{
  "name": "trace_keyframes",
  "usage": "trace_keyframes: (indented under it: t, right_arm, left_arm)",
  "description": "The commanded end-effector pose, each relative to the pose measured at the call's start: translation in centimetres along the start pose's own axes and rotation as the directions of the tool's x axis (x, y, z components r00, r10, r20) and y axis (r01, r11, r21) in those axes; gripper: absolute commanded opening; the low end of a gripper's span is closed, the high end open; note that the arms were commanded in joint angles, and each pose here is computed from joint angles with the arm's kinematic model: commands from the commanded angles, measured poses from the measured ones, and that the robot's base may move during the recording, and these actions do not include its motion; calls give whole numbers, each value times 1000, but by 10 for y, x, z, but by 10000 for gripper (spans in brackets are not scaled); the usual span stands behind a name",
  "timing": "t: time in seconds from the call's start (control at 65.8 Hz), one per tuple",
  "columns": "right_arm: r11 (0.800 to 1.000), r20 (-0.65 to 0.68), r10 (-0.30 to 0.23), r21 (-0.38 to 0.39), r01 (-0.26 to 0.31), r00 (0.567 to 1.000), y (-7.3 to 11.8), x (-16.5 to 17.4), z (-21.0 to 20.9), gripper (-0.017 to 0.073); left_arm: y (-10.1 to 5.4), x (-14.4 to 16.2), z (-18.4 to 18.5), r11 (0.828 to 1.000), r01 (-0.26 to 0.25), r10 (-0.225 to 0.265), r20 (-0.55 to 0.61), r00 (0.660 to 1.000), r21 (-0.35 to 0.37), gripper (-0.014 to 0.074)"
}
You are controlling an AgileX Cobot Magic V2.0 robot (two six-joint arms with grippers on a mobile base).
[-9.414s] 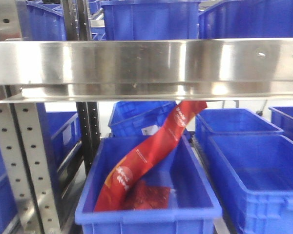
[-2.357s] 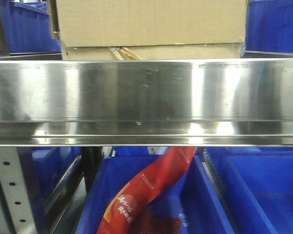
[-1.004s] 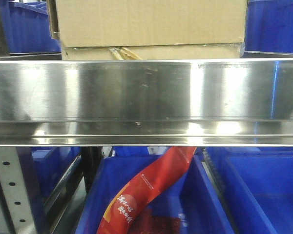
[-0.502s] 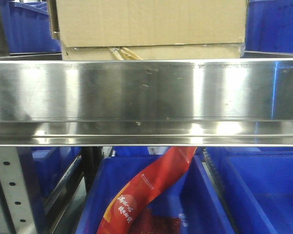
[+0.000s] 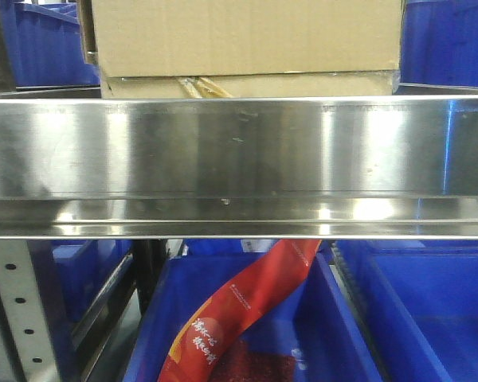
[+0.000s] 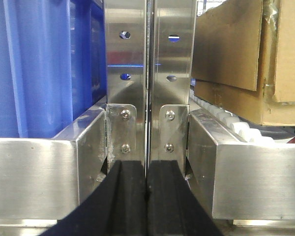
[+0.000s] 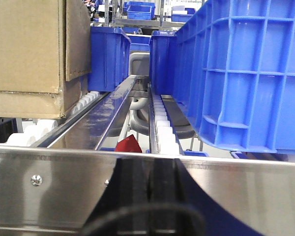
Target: Stack two boxes on right shelf middle
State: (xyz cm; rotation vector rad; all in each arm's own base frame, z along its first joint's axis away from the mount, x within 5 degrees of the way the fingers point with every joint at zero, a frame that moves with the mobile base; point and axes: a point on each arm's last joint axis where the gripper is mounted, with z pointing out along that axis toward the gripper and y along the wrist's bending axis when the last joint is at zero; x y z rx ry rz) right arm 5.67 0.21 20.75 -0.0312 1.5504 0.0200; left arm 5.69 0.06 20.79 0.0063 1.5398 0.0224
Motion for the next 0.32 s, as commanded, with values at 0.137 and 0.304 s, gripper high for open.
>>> trace_keyframes:
  t: [0.137,0.304]
  right_arm:
    - [1000,24,4,7,-4,1000,0,-2,0,-162]
    - [1000,24,4,7,-4,1000,0,-2,0,-162]
  left_arm:
    - [0,-2,0,1000,3,-3,24,1000,-1,-111]
    - [0,-2,0,1000,3,-3,24,1000,-1,-111]
